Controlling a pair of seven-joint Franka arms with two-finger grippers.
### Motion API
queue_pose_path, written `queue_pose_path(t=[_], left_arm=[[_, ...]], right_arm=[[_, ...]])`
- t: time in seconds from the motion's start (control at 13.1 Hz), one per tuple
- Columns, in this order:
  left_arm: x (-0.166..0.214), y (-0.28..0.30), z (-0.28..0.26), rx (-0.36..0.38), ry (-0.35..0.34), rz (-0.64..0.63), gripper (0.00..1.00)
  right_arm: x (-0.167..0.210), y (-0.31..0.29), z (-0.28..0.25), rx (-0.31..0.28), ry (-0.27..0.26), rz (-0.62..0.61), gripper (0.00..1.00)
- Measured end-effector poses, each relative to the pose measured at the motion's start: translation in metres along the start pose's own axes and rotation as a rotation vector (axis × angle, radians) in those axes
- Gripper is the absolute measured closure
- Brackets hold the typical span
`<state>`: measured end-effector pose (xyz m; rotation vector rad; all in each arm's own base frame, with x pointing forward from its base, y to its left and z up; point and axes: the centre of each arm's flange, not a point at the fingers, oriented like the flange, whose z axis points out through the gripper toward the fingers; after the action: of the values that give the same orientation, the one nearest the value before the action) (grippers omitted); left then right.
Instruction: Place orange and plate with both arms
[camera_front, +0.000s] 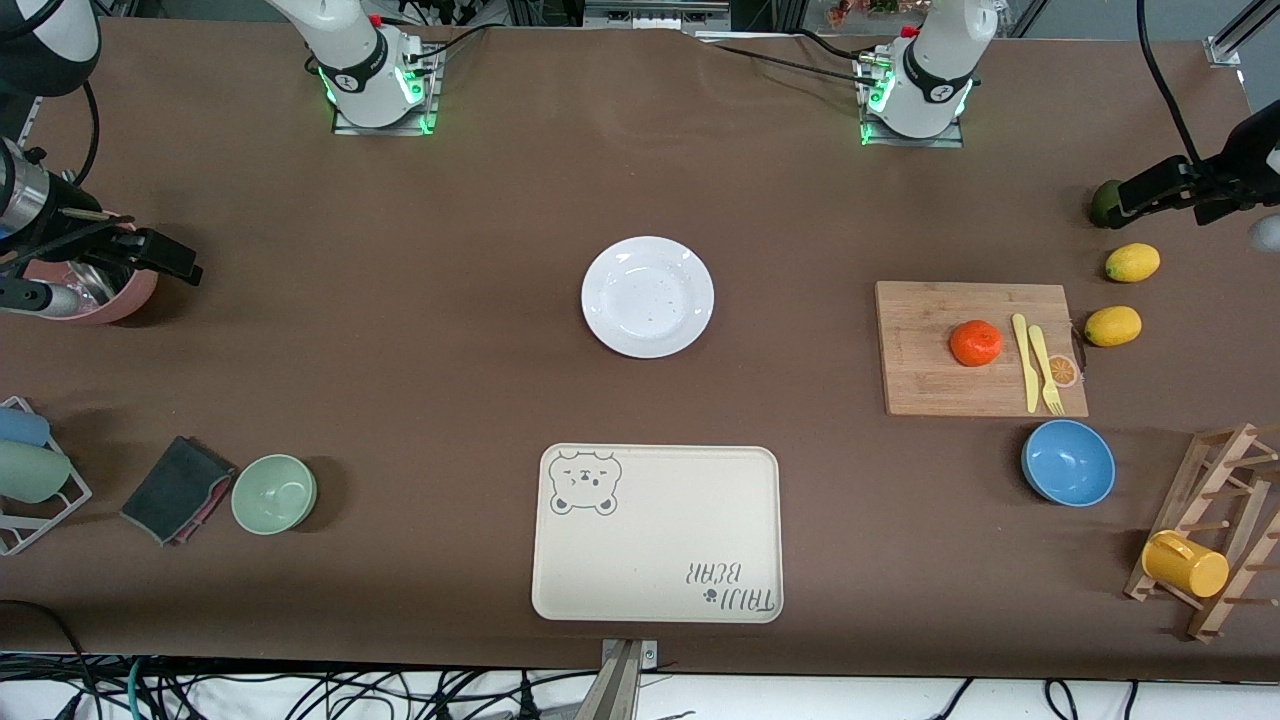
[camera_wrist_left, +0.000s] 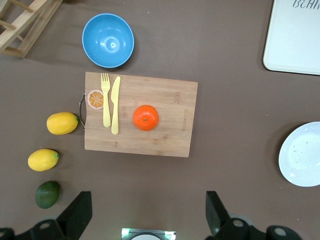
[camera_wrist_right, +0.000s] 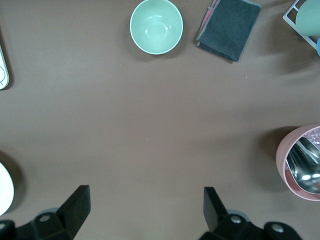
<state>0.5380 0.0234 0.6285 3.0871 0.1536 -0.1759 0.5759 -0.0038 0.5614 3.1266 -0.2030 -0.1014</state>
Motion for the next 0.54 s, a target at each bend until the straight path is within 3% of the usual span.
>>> queue_pose_path(t=[0.54], left_arm=[[-0.0057, -0.0066, 0.0046, 0.036, -0.053, -0.010, 0.00]], right_arm=[[0.0000, 0.0000, 0.0000, 0.000, 0.000, 0.000, 0.00]])
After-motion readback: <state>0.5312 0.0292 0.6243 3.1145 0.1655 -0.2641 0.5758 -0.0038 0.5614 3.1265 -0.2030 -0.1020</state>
